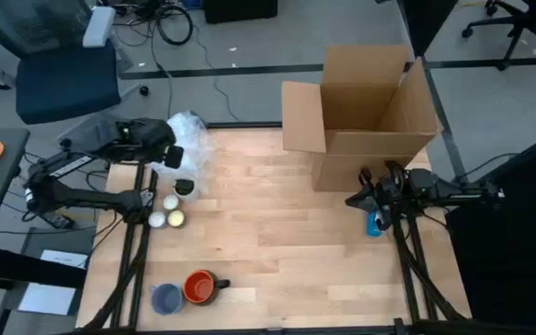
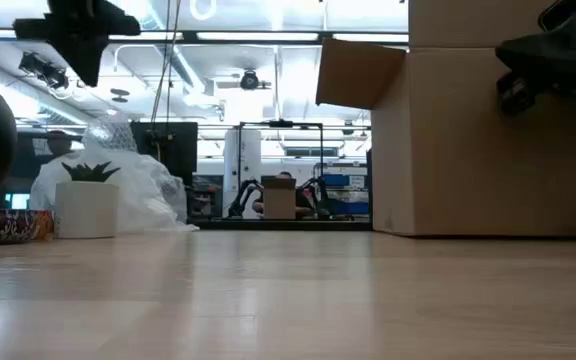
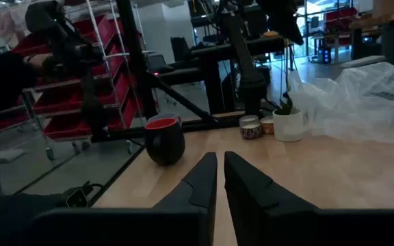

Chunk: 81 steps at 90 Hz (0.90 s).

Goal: Wrap mug
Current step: Wrap the black mug with bubble wrap

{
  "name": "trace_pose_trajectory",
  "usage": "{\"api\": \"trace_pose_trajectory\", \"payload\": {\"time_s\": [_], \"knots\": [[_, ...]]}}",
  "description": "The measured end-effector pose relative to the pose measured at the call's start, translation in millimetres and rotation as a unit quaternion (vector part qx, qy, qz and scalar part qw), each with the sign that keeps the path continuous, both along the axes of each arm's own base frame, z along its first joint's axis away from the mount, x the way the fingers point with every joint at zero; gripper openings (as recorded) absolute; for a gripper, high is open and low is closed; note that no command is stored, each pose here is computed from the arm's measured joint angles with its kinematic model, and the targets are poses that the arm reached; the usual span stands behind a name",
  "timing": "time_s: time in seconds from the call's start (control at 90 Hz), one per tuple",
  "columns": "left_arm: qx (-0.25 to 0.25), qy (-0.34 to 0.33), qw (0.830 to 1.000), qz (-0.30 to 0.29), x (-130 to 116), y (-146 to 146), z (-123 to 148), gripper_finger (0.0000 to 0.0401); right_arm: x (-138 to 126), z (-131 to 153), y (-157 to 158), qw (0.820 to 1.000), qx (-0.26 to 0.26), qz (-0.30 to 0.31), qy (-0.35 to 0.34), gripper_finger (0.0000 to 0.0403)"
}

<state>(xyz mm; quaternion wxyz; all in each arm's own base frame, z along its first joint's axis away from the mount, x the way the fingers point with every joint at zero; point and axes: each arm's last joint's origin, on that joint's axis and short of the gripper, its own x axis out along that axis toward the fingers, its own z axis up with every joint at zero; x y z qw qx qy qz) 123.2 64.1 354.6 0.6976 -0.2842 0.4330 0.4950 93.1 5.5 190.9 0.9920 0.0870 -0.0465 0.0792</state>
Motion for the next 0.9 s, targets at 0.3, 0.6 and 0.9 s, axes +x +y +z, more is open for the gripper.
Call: {"api": "trace_pose_trajectory", "payload": {"time_s": [0.3, 0.6, 0.9], "knots": [[-0.016, 0.019, 0.979, -0.205, 18.1, -21.6, -1.6, 0.0117, 0.0, 0.0, 0.0, 1.000, 0.000, 0.000, 0.000, 0.0007], [-0.029, 0.003, 0.955, -0.294, 23.0, -59.8, -1.3, 0.0127, 0.0, 0.0, 0.0, 1.000, 0.000, 0.000, 0.000, 0.0007], [0.009, 0.061, 0.963, -0.263, 17.5, -65.2, -13.2, 0.0127, 0.0, -0.1, 0.0, 1.000, 0.000, 0.000, 0.000, 0.0007]]}}
